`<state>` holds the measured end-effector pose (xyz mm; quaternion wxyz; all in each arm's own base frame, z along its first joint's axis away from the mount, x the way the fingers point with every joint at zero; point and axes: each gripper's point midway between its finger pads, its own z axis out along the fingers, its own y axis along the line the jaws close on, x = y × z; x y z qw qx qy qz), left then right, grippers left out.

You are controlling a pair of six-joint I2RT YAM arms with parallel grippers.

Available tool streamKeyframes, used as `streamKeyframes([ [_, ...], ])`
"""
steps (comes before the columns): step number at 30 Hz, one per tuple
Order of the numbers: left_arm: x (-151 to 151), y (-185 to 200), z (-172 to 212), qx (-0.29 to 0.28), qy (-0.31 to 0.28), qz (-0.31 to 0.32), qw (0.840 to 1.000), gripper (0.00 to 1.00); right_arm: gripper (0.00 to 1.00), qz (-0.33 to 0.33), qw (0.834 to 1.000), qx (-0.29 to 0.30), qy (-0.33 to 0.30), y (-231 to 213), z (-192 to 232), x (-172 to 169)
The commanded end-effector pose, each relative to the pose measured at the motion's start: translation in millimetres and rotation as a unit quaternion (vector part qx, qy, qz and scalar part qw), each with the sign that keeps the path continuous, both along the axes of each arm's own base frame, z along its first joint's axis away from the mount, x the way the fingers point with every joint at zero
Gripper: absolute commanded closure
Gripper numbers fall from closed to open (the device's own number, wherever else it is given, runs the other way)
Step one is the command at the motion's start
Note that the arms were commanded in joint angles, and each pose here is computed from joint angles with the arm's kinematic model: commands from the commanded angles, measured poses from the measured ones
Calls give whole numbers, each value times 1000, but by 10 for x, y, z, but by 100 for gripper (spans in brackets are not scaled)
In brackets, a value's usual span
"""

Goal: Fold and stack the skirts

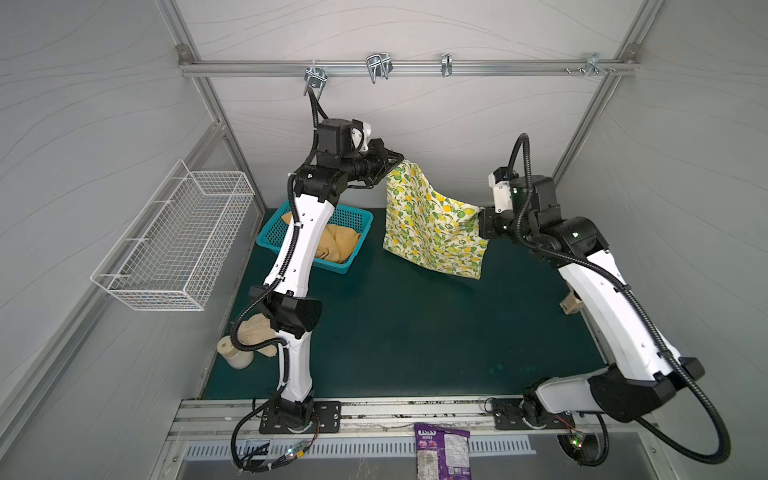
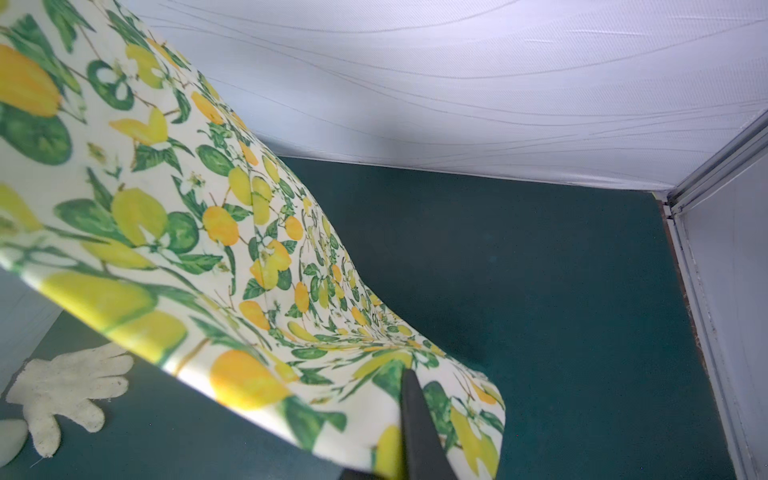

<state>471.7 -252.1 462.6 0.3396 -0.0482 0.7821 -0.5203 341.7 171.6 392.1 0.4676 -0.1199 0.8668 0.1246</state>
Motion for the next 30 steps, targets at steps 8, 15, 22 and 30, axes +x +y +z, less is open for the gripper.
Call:
streamKeyframes([
  [8, -583, 372, -811, 49, 23, 43, 998, 100, 91, 33, 997, 0, 65, -51, -543, -538],
  [15, -1170, 758, -1958, 93, 85, 90, 988, 100, 90, 74, 979, 22, 190, 181, -1706, -1250],
  [22, -1591, 1225, -2591, 142, 121, 143, 972, 100, 90, 111, 962, 18, 248, 473, -2236, -1824],
  [30, -1895, 1630, -2935, 202, 145, 190, 950, 100, 90, 138, 949, 11, 284, 784, -2638, -2224],
])
